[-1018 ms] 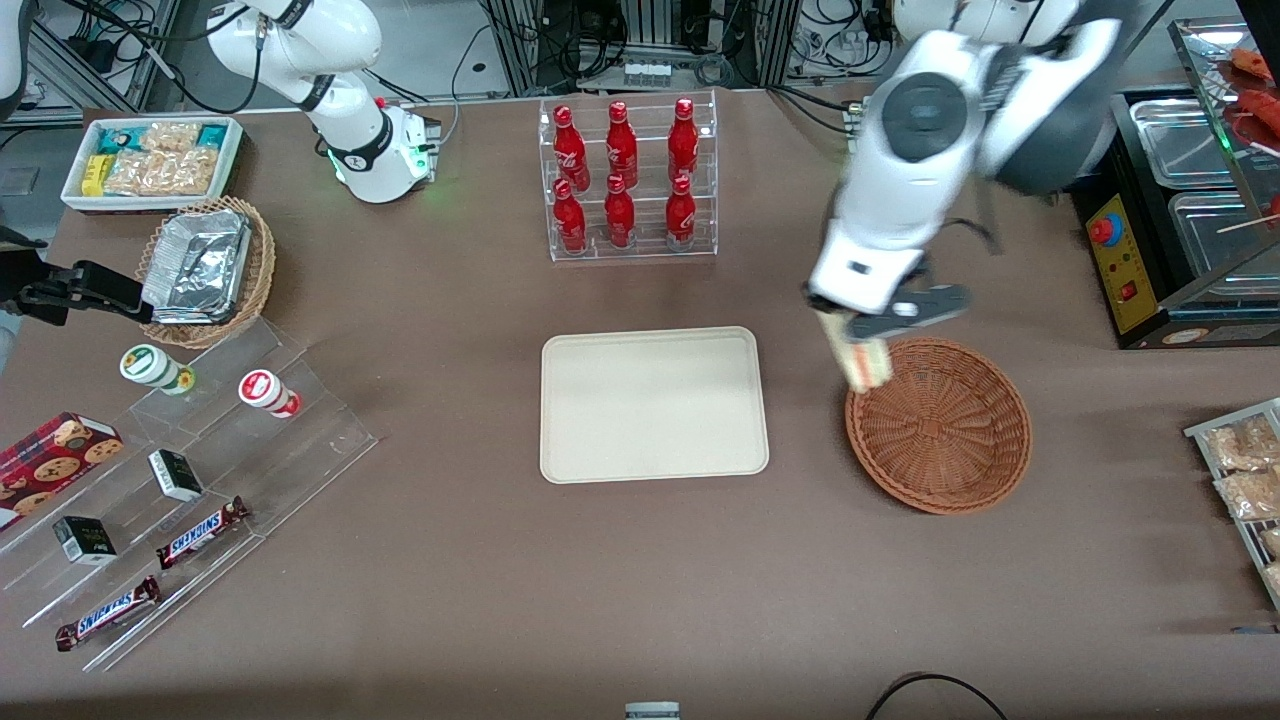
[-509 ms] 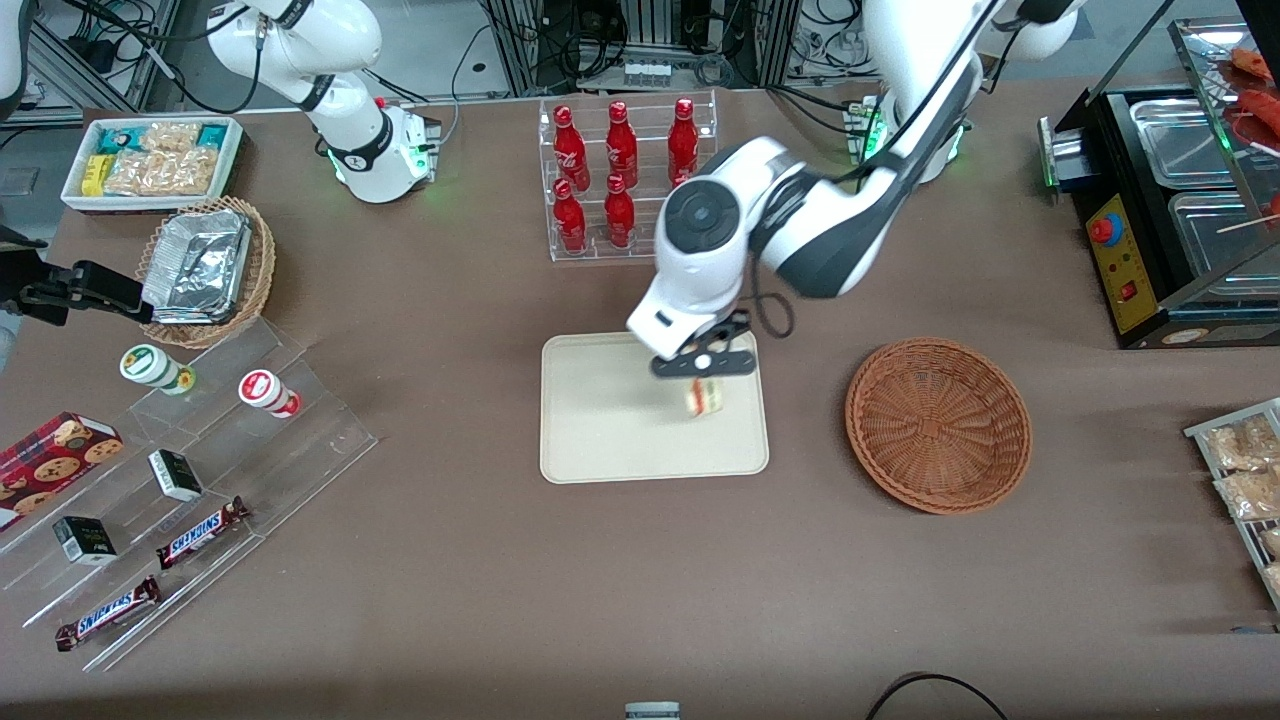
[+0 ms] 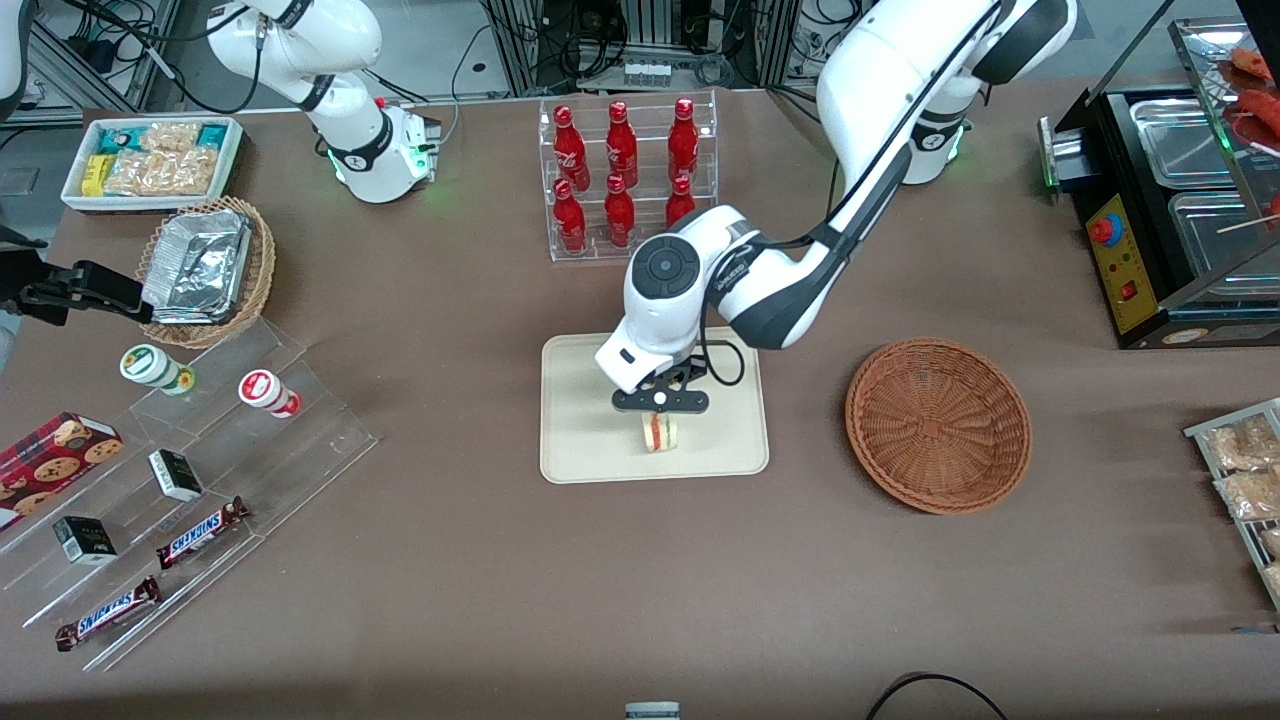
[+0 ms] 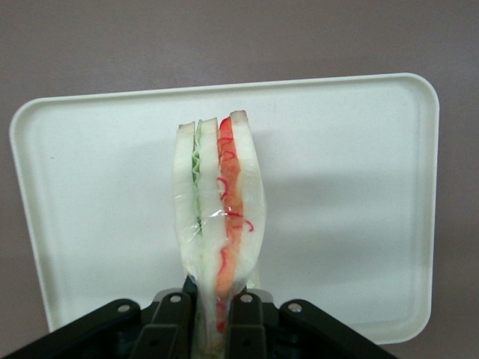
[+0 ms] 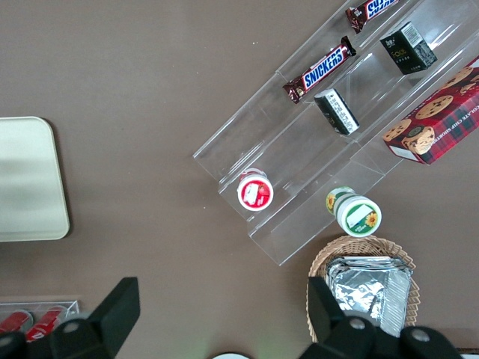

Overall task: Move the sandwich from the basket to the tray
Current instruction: 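Lower the sandwich onto the tray and open the left gripper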

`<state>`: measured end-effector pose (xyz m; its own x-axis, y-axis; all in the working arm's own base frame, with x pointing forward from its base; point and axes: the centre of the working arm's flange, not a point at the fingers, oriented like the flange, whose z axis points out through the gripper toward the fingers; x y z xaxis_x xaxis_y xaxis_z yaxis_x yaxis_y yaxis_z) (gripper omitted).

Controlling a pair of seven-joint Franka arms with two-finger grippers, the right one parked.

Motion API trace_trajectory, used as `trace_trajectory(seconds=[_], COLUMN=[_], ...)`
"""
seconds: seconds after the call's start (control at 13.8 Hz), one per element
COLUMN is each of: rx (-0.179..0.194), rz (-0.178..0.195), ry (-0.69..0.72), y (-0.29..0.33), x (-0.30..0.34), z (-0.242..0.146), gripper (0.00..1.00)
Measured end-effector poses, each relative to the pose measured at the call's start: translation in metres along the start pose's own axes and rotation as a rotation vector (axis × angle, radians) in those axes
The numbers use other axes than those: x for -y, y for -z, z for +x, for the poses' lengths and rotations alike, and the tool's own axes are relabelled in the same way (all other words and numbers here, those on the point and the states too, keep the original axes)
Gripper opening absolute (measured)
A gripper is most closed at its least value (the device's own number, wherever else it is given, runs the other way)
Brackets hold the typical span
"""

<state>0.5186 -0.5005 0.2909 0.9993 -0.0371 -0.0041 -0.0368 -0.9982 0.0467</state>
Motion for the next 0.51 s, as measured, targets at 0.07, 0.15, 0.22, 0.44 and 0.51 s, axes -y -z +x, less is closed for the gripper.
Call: trace_trajectory(seconds=[0.07, 0.15, 0.22, 0.44, 0.51], rx=[0.004, 0.008, 0.012, 0.026, 0.031], rz=[0.000, 0.000, 0.000, 0.005, 0.007], ry=[-0.002, -0.001, -0.001, 0.000, 0.000], y=[-0.009, -0.016, -0.022, -0.041, -0.046], x=[-0.001, -0.001, -0.001, 0.000, 0.000], z=[0.000, 0.000, -0.001, -0.001, -0.002], gripper=[0.17, 0.17, 0.17, 0.17, 0.17])
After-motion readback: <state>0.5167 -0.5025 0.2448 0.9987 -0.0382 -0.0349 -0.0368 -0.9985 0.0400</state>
